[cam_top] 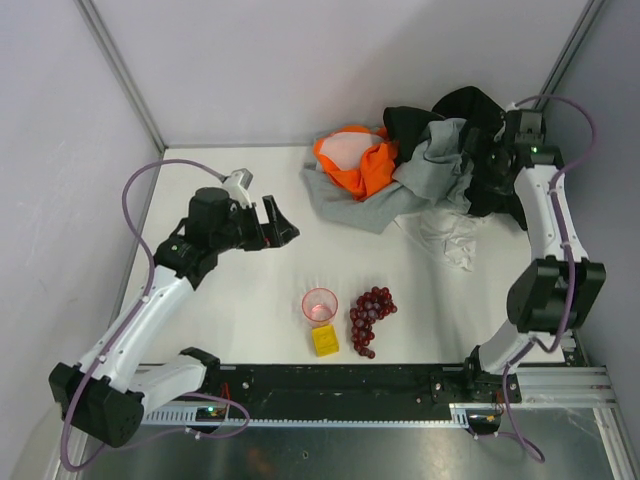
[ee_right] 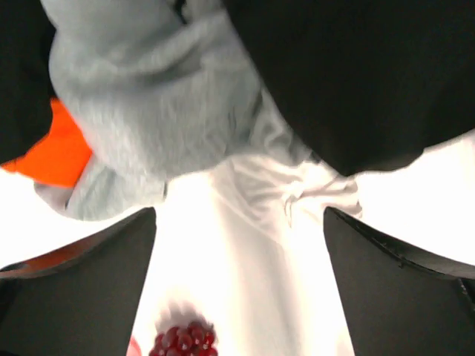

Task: Pick out a specific cloth from the pile

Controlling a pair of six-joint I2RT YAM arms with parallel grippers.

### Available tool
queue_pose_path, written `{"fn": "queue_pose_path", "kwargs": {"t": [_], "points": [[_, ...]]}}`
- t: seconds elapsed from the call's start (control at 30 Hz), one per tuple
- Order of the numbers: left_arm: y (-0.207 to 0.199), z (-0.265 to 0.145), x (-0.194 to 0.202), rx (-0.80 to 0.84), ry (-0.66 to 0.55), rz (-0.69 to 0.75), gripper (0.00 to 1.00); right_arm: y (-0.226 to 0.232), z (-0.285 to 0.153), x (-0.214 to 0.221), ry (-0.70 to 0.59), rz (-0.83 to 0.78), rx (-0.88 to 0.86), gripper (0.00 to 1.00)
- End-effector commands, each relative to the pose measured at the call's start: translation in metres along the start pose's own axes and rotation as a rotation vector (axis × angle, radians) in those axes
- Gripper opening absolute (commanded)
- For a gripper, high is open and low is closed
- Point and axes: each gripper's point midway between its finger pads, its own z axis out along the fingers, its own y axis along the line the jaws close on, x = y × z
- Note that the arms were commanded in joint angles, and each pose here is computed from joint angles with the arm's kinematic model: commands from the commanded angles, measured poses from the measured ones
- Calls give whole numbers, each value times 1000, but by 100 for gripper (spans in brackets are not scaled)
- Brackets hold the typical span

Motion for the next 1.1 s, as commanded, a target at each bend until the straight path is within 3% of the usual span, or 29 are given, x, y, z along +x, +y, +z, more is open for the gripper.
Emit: {"fn": "queue_pose_path", "kwargs": {"t": [0.0, 0.3, 0.57, 0.83, 1.07], "points": [[-9, 11, 7, 33, 56, -73, 100, 10, -15, 23, -16, 4, -55, 99], [-6, 44, 39, -37, 186, -92, 100, 43, -24, 81, 62, -37, -132, 99], [-1, 67, 72, -167, 276, 13, 100, 84, 13, 125, 178, -36, -222, 99], [-8, 68, 83, -195, 282, 67, 100, 135, 64, 171, 304, -4, -320, 99], [-14, 57, 65, -181, 214, 102, 100, 158, 100, 184, 335, 67, -370, 99]]}}
